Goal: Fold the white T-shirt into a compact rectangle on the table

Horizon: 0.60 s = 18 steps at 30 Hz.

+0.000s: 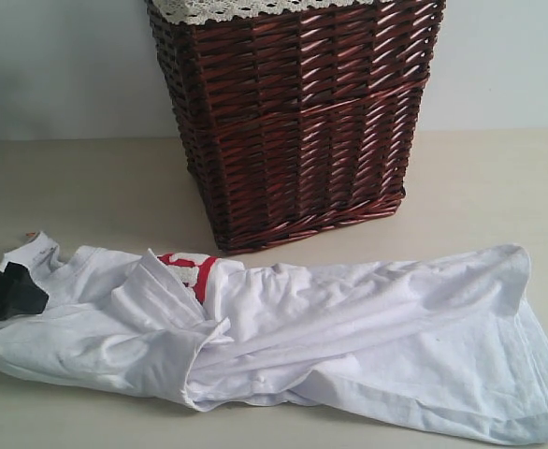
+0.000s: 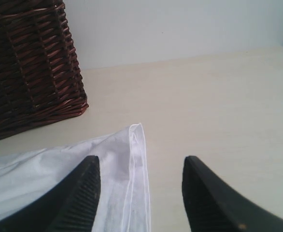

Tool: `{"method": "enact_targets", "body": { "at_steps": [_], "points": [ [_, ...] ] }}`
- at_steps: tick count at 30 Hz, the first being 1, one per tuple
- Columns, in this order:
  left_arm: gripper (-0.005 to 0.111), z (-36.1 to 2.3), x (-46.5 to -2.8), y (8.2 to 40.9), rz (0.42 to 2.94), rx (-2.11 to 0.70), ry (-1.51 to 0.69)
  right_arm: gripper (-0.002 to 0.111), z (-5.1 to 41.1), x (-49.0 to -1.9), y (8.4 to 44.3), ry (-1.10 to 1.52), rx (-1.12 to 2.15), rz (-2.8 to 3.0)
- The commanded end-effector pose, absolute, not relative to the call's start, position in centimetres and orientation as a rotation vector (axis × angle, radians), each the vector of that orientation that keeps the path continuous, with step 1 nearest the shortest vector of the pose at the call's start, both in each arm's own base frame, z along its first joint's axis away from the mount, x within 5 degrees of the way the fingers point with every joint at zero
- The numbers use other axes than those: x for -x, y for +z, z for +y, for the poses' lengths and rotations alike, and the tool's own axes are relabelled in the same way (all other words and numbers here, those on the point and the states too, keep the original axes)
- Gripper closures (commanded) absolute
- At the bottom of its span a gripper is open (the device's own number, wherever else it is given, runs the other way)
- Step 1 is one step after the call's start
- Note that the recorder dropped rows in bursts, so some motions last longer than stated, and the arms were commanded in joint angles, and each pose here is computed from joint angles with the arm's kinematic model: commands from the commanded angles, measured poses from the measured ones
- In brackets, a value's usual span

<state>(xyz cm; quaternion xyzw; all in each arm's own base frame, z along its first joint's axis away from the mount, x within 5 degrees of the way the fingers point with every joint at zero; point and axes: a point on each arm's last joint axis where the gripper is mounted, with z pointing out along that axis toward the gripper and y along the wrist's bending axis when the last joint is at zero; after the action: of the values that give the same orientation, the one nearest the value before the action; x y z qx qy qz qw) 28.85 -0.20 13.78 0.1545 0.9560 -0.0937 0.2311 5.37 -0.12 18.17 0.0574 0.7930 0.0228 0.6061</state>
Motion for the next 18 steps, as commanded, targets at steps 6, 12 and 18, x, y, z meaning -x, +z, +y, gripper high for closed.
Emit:
{"method": "enact_targets", "body": {
  "at_steps": [6,12,18],
  "points": [
    [0.026,0.9,-28.6,11.3,2.672,-0.288,-0.131,0.057,-0.2,-5.4,18.3,0.048,-0.135,1.812],
    [0.054,0.4,-27.8,8.8,2.757,-0.413,-0.181,0.057,-0.2,-5.4,18.3,0.046,-0.134,1.812],
    [0.106,-0.4,-27.3,8.0,2.786,-0.483,-0.223,0.057,-0.2,-5.4,18.3,0.046,-0.134,1.812]
  ]
}}
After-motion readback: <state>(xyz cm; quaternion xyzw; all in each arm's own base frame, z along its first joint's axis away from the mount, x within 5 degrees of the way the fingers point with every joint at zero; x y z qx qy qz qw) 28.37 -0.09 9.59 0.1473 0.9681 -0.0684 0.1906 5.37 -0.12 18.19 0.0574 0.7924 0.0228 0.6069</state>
